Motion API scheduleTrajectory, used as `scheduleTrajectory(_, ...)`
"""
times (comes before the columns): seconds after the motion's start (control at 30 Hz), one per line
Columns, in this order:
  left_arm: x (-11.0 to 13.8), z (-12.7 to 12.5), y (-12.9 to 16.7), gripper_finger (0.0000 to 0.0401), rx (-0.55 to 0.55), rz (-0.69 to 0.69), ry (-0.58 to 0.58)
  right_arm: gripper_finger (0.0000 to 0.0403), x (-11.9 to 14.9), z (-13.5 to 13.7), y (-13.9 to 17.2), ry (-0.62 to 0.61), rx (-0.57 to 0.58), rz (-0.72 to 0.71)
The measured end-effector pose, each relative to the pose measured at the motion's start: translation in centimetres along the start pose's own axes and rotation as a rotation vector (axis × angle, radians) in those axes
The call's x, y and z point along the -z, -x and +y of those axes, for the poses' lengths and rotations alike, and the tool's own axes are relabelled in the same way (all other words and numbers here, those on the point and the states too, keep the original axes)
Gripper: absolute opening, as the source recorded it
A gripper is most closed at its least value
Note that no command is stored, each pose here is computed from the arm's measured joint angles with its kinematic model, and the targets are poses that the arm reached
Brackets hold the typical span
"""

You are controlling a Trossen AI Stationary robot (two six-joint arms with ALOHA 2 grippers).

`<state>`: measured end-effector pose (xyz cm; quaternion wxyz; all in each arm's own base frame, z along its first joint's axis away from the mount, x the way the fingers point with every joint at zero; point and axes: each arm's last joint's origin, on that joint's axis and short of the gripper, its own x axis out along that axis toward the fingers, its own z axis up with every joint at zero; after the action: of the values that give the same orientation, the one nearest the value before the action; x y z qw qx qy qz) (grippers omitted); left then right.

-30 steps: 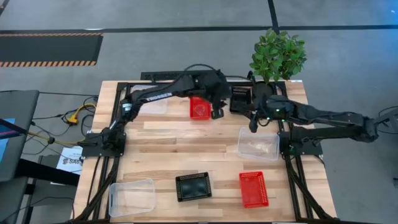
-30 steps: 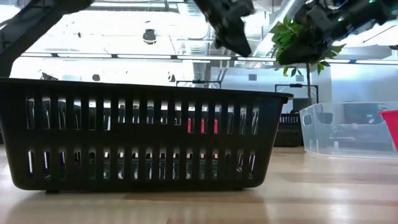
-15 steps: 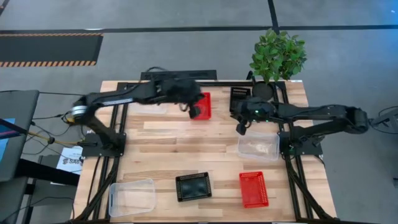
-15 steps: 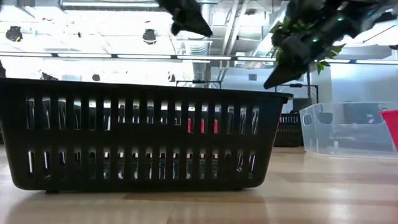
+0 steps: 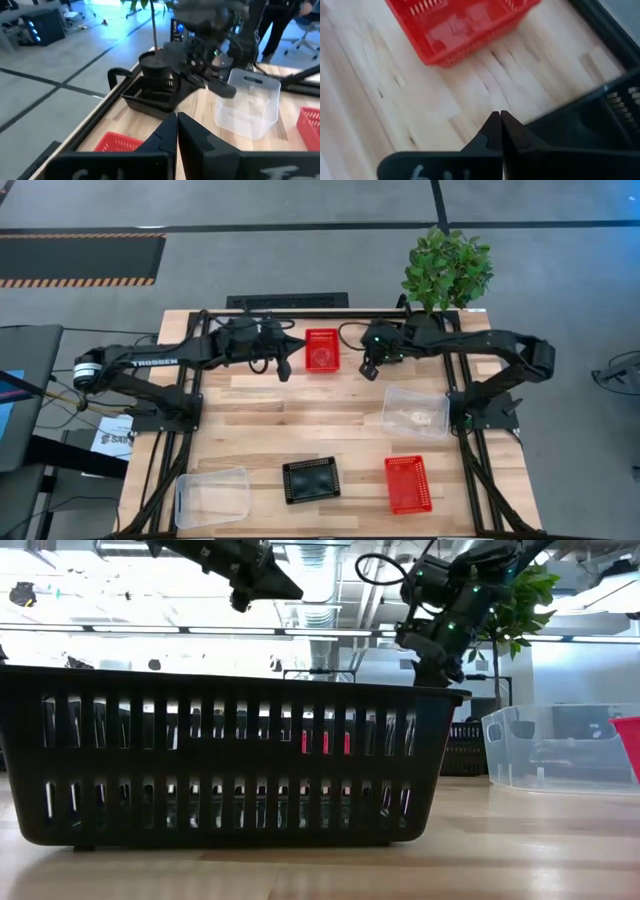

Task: Stack baskets by color
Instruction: Stack the left black basket on the top black basket

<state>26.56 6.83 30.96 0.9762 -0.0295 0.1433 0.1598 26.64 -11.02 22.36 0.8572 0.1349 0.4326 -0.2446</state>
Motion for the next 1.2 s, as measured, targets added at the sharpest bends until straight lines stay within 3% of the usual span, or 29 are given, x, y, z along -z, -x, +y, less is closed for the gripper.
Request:
scheduleTrajectory(0.13,0.1,0.0,-0.2,0.0,0.0,0.007,-0.038,0.0003,0.0,-0.5,-0.5,-0.049,-0.054,0.03)
scheduleTrajectory(0.97,1.1,-0.1,-0.3,0.0,0.021,0.067,-0.039,0.0003,0.9,-1.3,-3.8,-0.127,0.04,0.125)
scheduleTrajectory(1.2,1.8,-0.1,-0.4,0.0,0.014,0.074,-0.03,0.0003,0.4,-0.6,-2.4,-0.11,0.016,0.062)
